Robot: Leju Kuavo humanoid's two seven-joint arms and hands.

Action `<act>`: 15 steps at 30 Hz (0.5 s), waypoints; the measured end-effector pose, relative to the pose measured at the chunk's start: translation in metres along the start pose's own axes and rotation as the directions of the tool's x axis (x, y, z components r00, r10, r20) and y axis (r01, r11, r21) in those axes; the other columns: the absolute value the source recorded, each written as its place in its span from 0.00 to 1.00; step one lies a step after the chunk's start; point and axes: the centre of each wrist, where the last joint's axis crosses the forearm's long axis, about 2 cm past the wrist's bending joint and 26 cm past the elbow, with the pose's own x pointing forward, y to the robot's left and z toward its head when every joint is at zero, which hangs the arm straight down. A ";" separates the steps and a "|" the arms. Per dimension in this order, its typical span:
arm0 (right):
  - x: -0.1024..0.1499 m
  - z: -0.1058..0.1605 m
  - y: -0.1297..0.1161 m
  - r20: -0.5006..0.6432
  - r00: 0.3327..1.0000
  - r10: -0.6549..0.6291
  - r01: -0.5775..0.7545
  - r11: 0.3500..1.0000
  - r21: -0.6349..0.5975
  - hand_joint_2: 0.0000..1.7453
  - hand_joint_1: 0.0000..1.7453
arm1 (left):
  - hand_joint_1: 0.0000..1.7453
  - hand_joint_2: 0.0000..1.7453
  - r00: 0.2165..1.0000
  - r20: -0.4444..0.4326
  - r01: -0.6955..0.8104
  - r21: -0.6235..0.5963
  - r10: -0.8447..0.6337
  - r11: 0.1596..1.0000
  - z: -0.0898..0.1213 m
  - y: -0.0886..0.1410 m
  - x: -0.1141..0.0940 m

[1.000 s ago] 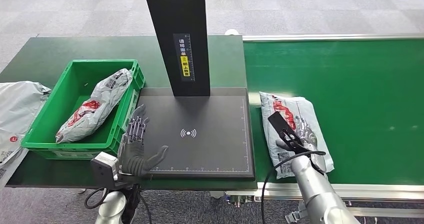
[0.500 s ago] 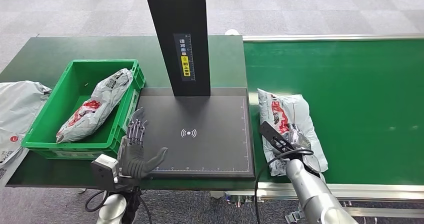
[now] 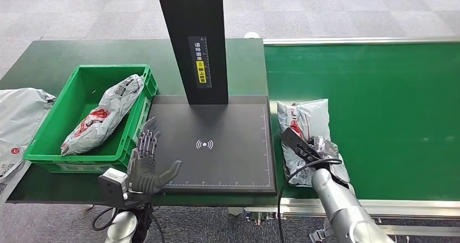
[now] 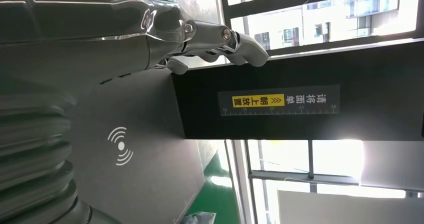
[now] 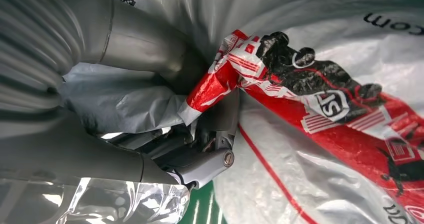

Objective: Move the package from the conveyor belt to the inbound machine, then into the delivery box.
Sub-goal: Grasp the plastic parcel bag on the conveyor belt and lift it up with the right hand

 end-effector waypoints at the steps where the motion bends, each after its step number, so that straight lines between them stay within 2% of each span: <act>1: -0.001 0.000 0.000 0.012 1.000 -0.013 0.013 1.000 -0.008 1.00 1.00 | 0.00 1.00 1.000 0.000 0.000 0.001 0.000 1.000 0.000 0.000 0.000; 4: -0.005 0.001 0.000 0.110 0.984 -0.138 0.148 0.985 -0.085 1.00 1.00 | 0.00 1.00 1.000 -0.003 0.002 0.010 -0.002 1.000 0.004 0.001 0.000; 6: -0.009 0.002 -0.003 0.209 0.942 -0.263 0.294 0.946 -0.136 1.00 1.00 | 0.00 1.00 1.000 -0.002 0.004 0.017 -0.004 1.000 0.008 0.002 0.001; 8: -0.012 0.003 -0.007 0.307 0.871 -0.383 0.444 0.881 -0.161 1.00 1.00 | 0.00 1.00 1.000 0.000 0.004 0.021 -0.004 1.000 0.009 0.002 0.002; 11: -0.017 0.005 -0.014 0.434 0.744 -0.508 0.629 0.752 -0.197 1.00 1.00 | 0.00 1.00 1.000 0.004 0.003 0.025 -0.004 1.000 0.010 0.003 0.003; 15: -0.022 0.010 -0.024 0.552 0.621 -0.556 0.761 0.596 -0.257 1.00 1.00 | 0.00 1.00 1.000 0.011 0.005 0.027 -0.005 1.000 0.010 0.003 0.003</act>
